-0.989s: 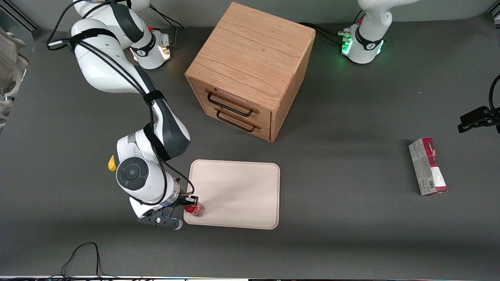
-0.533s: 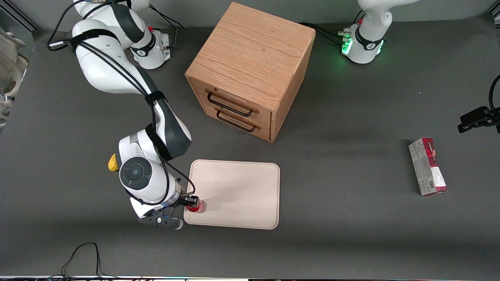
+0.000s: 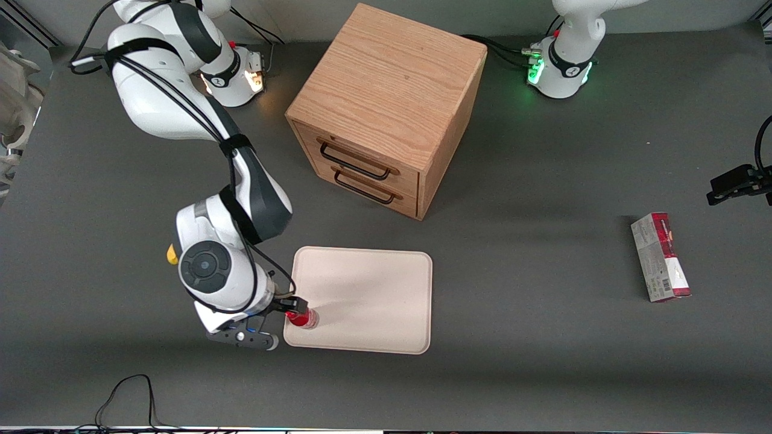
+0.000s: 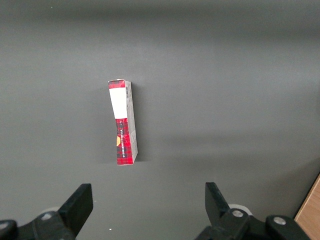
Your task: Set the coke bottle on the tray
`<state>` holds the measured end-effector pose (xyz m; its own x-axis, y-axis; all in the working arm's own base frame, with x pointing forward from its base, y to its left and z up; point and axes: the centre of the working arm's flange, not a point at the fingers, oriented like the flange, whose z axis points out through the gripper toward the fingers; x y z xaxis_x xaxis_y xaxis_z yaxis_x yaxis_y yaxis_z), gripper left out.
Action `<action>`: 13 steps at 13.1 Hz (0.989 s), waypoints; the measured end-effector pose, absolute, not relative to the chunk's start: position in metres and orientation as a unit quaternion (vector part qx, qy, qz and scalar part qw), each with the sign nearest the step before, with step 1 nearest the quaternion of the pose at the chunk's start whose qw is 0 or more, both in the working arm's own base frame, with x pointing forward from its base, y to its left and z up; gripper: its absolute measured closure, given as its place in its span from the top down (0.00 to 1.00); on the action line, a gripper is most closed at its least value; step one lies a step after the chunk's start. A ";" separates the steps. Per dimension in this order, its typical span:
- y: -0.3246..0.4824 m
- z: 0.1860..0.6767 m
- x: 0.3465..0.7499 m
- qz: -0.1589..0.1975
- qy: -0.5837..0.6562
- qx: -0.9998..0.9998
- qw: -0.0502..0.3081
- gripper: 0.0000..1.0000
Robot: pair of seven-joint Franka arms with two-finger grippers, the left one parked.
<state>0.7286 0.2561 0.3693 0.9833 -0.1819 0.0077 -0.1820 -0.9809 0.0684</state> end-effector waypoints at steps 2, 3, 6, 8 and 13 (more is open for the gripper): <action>0.230 0.410 0.720 -0.020 -0.068 0.996 0.048 1.00; 0.214 0.429 0.716 -0.029 -0.058 0.997 0.050 1.00; 0.154 0.472 0.698 -0.048 -0.029 0.998 0.038 1.00; 0.119 0.496 0.675 -0.057 -0.012 0.998 0.028 1.00; 0.080 0.541 0.595 -0.052 0.010 0.999 0.007 1.00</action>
<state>0.5946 0.0798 0.5412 0.9944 0.0187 -0.1041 0.0202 -0.9997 0.0130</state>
